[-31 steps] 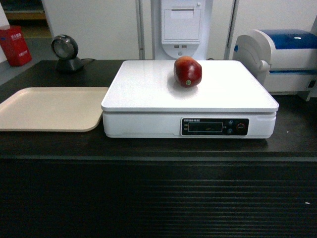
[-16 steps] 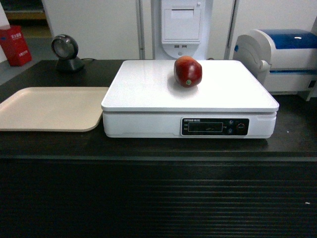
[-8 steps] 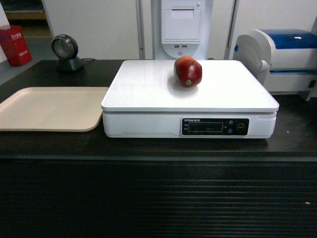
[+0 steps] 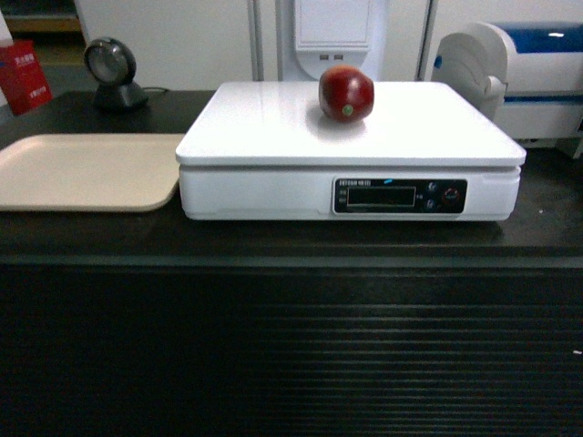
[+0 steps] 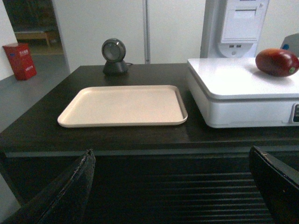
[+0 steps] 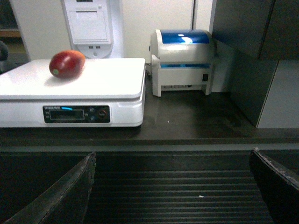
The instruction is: Place dark red mango on scale at checkout
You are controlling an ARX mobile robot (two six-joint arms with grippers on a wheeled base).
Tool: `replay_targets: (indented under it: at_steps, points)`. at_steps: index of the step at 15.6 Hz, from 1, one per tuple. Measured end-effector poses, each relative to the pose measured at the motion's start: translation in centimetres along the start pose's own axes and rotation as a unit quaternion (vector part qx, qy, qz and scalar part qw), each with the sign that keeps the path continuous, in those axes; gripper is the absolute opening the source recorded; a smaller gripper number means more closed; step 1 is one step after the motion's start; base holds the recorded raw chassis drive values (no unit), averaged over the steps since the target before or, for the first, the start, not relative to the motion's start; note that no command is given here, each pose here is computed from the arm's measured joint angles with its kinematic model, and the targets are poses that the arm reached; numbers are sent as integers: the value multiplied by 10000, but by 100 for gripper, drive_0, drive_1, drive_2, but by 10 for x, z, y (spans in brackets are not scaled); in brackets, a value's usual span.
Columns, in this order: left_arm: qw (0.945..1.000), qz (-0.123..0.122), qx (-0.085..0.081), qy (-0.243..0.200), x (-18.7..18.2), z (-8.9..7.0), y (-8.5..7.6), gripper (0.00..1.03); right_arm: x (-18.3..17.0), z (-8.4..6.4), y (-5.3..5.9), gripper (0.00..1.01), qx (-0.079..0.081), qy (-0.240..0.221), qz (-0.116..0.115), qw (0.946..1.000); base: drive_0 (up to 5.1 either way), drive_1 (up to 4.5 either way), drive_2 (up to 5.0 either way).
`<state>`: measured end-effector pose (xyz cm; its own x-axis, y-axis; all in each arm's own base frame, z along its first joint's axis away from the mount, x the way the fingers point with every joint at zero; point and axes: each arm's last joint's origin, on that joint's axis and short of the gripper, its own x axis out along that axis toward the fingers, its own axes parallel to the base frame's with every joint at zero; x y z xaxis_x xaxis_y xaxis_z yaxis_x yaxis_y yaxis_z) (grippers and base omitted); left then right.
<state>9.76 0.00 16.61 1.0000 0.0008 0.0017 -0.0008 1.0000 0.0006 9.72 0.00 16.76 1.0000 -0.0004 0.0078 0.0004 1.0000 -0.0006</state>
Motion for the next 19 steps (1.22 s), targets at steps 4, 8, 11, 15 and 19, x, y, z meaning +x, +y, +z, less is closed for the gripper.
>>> replay_targets:
  at_steps: [4, 8, 11, 15, 19]
  points:
    - [10000, -2, 0, 11, 0, 0, 0, 98, 0, 0, 0, 98, 2, 15, -2, 10000, 0, 0, 0]
    - [10000, 0, 0, 15, 0, 0, 0, 98, 0, 0, 0, 98, 0, 19, 2, 10000, 0, 0, 0]
    - [10000, 2, 0, 13, 0, 0, 0, 98, 0, 0, 0, 98, -2, 17, 4, 10000, 0, 0, 0]
    - [10000, -4, 2, 15, 0, 0, 0, 98, 0, 0, 0, 98, 0, 13, 0, 10000, 0, 0, 0]
    - [10000, 4, 0, 13, 0, 0, 0, 98, 0, 0, 0, 98, -2, 15, 4, 10000, 0, 0, 0]
